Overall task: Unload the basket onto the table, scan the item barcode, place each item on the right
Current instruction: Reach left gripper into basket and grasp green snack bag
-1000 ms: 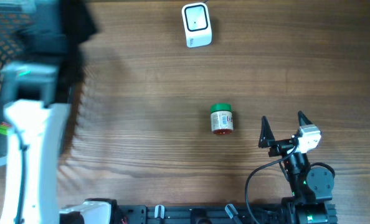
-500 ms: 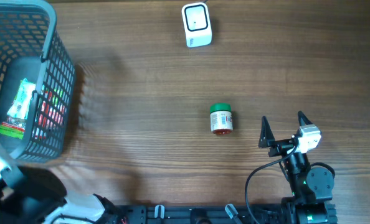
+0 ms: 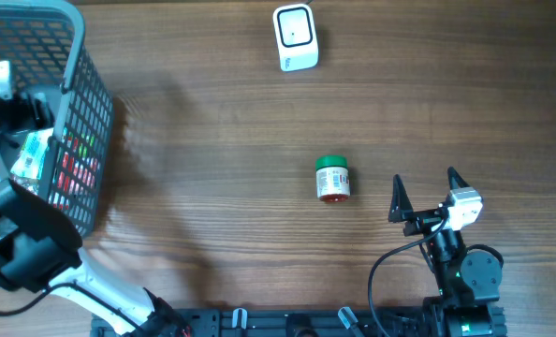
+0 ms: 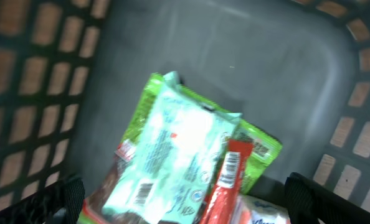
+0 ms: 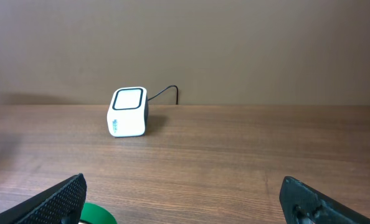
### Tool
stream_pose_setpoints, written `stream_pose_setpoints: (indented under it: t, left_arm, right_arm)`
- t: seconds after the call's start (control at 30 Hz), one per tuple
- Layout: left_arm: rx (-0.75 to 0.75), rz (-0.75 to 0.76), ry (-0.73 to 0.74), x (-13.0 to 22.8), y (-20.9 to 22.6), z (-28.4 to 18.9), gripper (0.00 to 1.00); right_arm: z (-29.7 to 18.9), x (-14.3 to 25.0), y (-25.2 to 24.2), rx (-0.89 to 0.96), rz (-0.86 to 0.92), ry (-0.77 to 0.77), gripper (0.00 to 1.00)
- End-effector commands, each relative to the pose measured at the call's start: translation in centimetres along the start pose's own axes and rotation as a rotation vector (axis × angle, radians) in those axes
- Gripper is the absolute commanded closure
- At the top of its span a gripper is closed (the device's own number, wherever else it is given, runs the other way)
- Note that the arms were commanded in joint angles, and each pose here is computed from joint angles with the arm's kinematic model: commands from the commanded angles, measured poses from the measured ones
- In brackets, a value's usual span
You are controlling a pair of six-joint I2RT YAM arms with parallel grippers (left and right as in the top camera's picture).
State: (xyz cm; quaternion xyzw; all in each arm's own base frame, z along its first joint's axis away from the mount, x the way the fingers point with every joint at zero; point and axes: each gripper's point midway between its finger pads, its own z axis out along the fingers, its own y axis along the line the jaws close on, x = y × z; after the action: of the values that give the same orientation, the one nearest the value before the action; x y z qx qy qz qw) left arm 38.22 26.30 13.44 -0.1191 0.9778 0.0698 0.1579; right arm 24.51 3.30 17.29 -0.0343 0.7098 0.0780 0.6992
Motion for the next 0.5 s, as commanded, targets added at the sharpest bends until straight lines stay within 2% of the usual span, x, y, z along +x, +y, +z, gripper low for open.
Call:
stream_pose_setpoints:
  t: [0.0, 0.47]
  left_arm:
    - [-0.06, 0.107, 0.093, 0.7, -0.6, 2.5, 0.0]
    - [-0.035, 0.134, 0.24, 5.0, -1.9, 7.8, 0.0]
  right_arm:
    - [0.0, -0.1, -0.3, 0.014, -0.009, -0.005, 0.0]
    - [0.0, -0.1, -0.3, 0.014, -0.01, -0.005, 0.0]
